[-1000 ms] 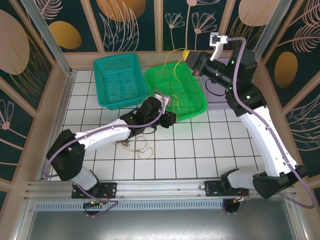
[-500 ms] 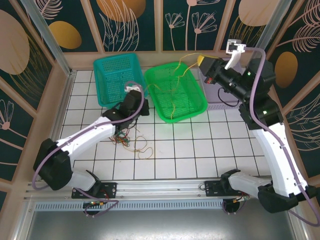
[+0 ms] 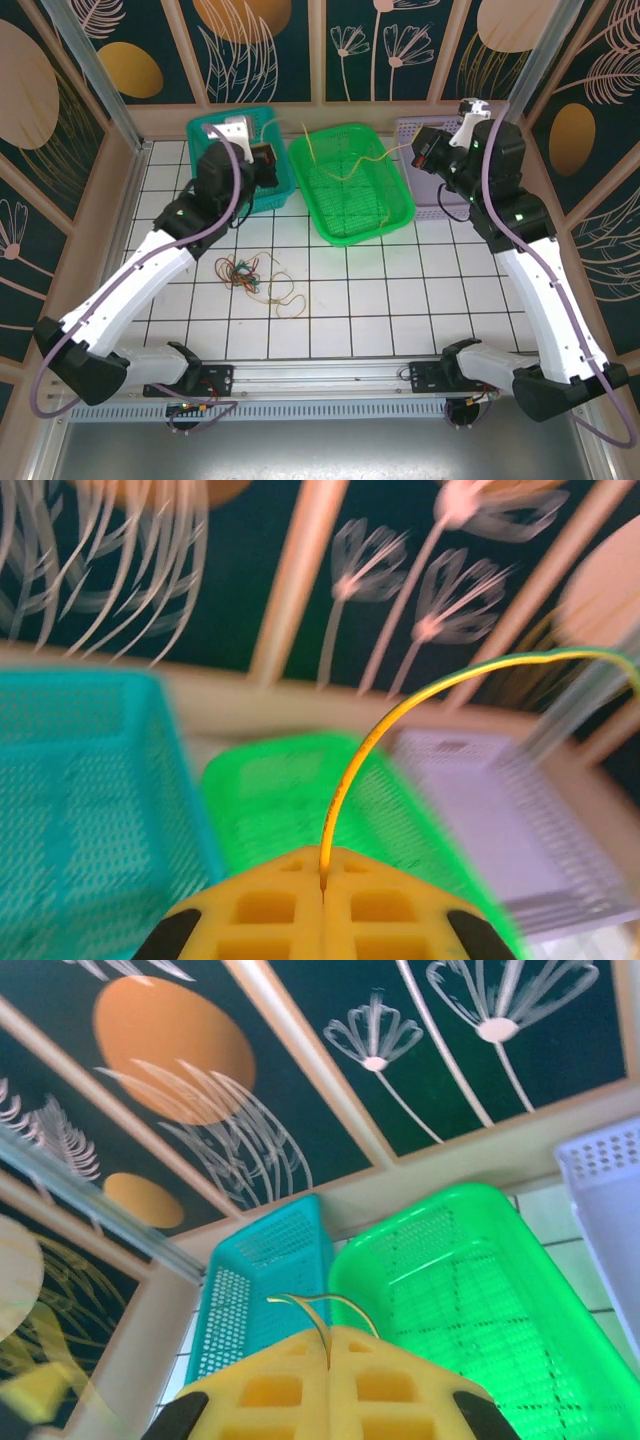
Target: Untangle the cables
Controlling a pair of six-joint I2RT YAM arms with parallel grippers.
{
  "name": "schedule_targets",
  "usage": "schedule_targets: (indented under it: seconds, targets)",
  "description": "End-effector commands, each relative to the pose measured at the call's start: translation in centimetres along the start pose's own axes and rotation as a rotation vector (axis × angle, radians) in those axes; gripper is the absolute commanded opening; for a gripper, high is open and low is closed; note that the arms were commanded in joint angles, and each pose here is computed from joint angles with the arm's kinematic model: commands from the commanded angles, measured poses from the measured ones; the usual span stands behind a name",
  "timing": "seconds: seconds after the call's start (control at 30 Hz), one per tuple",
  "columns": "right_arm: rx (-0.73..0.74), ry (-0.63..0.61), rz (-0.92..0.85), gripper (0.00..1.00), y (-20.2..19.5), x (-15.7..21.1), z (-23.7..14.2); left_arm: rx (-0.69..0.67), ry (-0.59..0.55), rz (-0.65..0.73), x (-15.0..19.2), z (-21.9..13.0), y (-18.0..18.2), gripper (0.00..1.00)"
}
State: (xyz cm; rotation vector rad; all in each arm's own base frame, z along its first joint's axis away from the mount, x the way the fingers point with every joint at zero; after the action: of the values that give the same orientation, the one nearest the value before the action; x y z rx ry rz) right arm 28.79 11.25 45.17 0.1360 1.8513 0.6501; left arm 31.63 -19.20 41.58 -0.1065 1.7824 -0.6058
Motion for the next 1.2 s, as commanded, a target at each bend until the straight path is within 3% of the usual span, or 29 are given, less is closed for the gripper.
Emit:
schedule_targets:
  seconds: [0.0, 0.3, 0.5, 0.63, 0.83, 1.17]
  targets:
    - [0.126, -0.045, 0.168, 0.0, -2.9, -0.3, 0.3, 0.27, -0.121, 0.003, -5.1, -1.8, -4.9, 0.0]
    - [0.215, -0.114, 0.558, 0.0, -10.6, -3.8, 3.2, 0.64, -0.134, -0.097, -9.1, 0.7, -12.6, 0.0]
    - [0.163, -0.226, 0.636, 0.0, -14.4, -8.2, 5.4, 0.836, -0.073, -0.099, -8.4, 1.2, -17.4, 0.0]
    - [0.113, -0.26, 0.596, 0.0, -16.0, -11.4, 7.7, 0.936, 0.026, -0.104, -5.4, 1.3, -20.5, 0.0]
    - [0.065, -0.28, 0.433, 0.0, -17.8, -15.5, 11.7, 0.904, 0.175, -0.188, 0.6, 5.6, -21.7, 0.0]
    - [0.101, -0.244, 0.332, 0.0, -23.2, -15.2, 17.9, 0.854, 0.344, -0.293, 11.1, 15.7, -23.0, 0.0]
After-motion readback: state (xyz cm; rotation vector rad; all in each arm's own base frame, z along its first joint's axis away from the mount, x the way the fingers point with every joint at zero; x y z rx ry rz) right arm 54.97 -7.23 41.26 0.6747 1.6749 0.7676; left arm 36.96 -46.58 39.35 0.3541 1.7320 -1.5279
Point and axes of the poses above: each hand's point on the last joint's axis, 136 mm out from that joint toward the fingers, its own z axis out along the fingers, its own y axis along the line the jaws close on, x = y × z, the point moved 5 cm from there along -z, back along the fingers, and after that the axes turned 4 degrees about -z, right-handed, at the moved point
